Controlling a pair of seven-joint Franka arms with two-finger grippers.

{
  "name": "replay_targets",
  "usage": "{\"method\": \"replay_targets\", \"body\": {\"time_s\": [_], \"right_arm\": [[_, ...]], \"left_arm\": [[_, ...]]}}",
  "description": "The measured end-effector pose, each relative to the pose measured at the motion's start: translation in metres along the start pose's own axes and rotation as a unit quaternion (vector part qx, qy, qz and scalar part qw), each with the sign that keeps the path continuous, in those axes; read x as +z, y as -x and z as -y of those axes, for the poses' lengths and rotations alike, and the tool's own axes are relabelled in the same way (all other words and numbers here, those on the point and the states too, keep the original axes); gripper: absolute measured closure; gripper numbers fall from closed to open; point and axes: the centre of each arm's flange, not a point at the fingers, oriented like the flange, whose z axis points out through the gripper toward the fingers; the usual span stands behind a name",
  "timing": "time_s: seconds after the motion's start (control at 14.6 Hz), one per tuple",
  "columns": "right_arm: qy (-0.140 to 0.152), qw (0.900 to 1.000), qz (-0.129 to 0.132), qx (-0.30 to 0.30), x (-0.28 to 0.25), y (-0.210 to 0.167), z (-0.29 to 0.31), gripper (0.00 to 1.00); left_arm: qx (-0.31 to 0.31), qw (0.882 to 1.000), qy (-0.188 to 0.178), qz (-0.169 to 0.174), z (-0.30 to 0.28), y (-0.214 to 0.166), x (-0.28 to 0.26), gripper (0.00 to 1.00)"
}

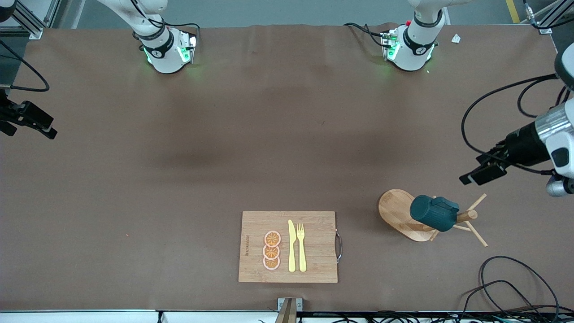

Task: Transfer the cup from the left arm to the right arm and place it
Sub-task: 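Reach the left gripper toward the teal mug on the wooden stand, then grasp the teal mug's rim with the left gripper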

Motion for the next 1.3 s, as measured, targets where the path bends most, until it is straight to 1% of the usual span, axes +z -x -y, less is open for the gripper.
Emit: {"method": "replay_targets", "body": {"time_s": [0.14,0.27,0.48,0.75,0.96,1.16,1.3], "right_arm": [[0.000,1.000,0.000,0.000,0.000,0.000,0.000,0.00],[0.000,1.000,0.000,0.000,0.000,0.000,0.000,0.00],[0.000,1.000,0.000,0.000,0.000,0.000,0.000,0.00],[0.000,1.000,0.000,0.000,0.000,0.000,0.000,0.00],[0.000,1.000,0.000,0.001,0.000,0.000,-0.001,0.00],[-0.001,1.000,0.000,0.001,0.000,0.000,-0.001,0.00],[-0.001,1.000,0.000,0.001,0.000,0.000,-0.001,0.00]], "left_arm": [[-0.057,0.998,0.025,0.006,0.004,-0.007,0.021,0.00],[-0.098,0.994,0.043,0.018,0.008,-0.009,0.033,0.00],[-0.144,0.988,0.053,0.026,0.022,-0.021,0.043,0.00],[-0.169,0.984,0.047,0.040,0.038,-0.037,0.066,0.00],[-0.187,0.980,0.060,0.046,0.041,-0.048,0.084,0.00],[-0.196,0.977,0.071,0.040,0.042,-0.057,0.096,0.00],[-0.204,0.975,0.079,0.042,0.042,-0.060,0.104,0.00]]}}
